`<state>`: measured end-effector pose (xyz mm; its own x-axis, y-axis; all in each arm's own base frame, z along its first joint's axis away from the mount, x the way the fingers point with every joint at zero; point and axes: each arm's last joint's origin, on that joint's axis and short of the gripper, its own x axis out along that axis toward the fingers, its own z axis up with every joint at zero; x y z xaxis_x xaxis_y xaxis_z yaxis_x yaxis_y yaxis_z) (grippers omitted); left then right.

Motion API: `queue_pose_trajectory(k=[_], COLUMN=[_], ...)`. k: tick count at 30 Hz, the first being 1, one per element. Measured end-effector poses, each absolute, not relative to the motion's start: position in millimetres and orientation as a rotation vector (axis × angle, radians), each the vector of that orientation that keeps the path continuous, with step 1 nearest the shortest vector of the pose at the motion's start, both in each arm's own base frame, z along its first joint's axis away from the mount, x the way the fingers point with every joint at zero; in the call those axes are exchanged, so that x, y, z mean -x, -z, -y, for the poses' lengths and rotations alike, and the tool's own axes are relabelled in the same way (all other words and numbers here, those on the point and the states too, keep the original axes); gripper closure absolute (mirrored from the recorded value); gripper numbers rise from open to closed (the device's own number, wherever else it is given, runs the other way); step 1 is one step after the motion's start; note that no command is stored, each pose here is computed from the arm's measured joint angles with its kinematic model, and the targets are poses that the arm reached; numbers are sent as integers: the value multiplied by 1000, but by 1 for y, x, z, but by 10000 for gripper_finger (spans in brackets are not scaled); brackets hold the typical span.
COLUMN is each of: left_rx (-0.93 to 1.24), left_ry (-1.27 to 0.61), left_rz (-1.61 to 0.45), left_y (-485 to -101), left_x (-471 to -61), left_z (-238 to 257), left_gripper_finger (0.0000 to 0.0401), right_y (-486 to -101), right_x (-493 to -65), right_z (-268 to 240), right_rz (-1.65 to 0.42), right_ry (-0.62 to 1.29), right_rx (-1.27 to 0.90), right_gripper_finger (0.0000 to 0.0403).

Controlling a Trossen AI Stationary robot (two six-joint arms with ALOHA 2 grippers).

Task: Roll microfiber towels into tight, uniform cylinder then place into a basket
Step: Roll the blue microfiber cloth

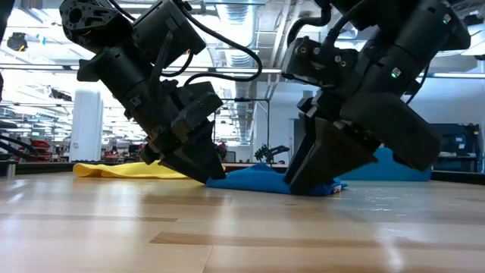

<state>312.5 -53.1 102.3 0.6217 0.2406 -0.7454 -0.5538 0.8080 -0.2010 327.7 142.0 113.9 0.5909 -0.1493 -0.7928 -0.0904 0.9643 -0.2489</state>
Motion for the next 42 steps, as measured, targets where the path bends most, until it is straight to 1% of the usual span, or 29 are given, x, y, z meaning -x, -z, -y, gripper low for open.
queue_pose_trajectory(k=[5, 14, 22, 29, 42], left_rx=[440, 439, 438, 438, 431], left_ry=[-474, -474, -475, -475, -472], left_rz=[-776, -776, -779, -780, -782], left_y=[-102, -102, -102, -102, -102], left_x=[-312, -312, -312, -312, -312], left_z=[53, 53, 53, 53, 53], left_gripper_finger=[223, 223, 223, 223, 223], right_y=[-113, -112, -127, -124, -122], right_x=[-327, -326, -319, -321, -325], right_z=[-136, -135, -129, -122, -100], right_rz=[-979, -987, -1008, -1032, -1070], right_ry=[75, 77, 109, 130, 202], right_rx=[236, 237, 221, 218, 149], right_gripper_finger=[264, 261, 271, 269, 270])
